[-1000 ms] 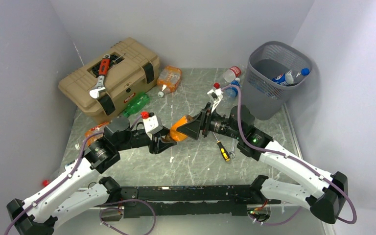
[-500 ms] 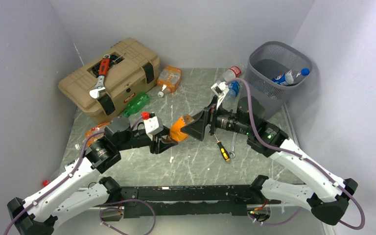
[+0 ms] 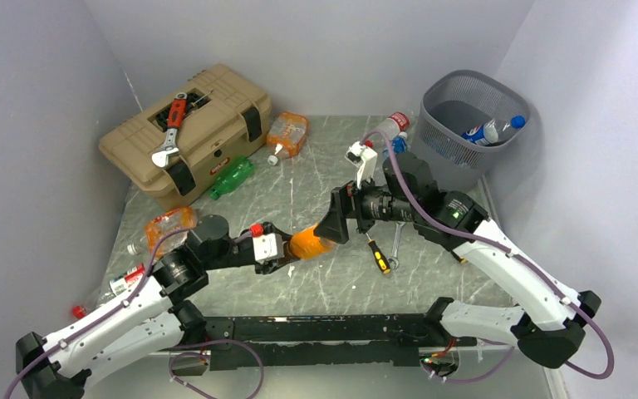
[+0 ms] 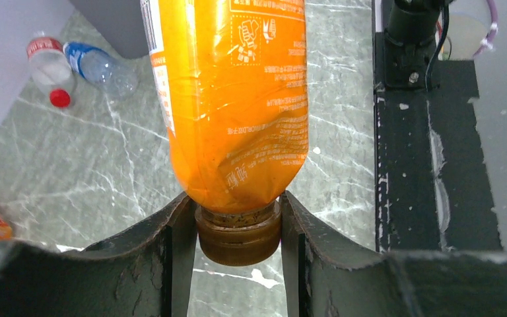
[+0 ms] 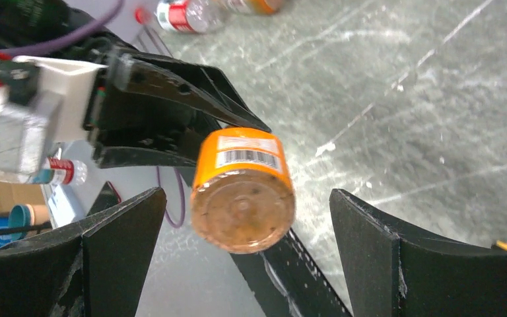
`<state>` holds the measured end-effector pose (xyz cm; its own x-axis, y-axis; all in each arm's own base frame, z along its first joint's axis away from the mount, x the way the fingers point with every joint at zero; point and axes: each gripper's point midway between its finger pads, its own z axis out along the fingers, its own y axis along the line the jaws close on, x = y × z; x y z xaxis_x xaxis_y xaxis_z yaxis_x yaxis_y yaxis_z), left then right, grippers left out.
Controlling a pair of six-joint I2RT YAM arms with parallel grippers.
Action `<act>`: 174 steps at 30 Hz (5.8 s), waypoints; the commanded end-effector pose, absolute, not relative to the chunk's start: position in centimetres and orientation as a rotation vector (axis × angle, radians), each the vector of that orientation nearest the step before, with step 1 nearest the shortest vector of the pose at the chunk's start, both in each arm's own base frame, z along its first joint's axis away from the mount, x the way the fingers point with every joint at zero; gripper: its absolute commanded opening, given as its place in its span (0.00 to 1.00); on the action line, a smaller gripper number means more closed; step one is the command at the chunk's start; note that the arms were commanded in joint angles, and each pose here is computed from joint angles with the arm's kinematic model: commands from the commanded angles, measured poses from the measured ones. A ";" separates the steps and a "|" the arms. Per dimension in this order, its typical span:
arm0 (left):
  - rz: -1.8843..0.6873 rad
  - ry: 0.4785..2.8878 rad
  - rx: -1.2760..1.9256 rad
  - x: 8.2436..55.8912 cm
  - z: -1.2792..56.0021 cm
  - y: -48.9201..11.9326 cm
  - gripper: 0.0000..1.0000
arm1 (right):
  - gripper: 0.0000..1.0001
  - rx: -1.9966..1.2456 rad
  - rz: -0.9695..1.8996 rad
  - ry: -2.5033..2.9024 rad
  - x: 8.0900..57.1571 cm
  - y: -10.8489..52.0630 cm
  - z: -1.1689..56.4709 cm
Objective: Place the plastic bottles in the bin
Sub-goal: Place the plastic bottle in the trash bin, then pick up the plastic bottle from the corner of the board.
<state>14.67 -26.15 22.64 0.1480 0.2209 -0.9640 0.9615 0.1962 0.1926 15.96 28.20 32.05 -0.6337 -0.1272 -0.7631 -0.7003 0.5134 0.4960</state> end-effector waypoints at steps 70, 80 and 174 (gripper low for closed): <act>-0.353 1.441 0.672 21.6 30.7 -19.2 0.99 | 0.33 0.295 0.054 1.422 31.4 7.2 47.1; -0.256 1.484 0.587 22.9 30.3 -17.6 0.99 | 0.33 0.652 -0.055 1.394 42.3 -4.3 46.6; -0.175 2.178 0.445 41.1 22.6 -19.6 1.00 | 0.84 0.050 0.617 1.860 21.4 17.6 16.8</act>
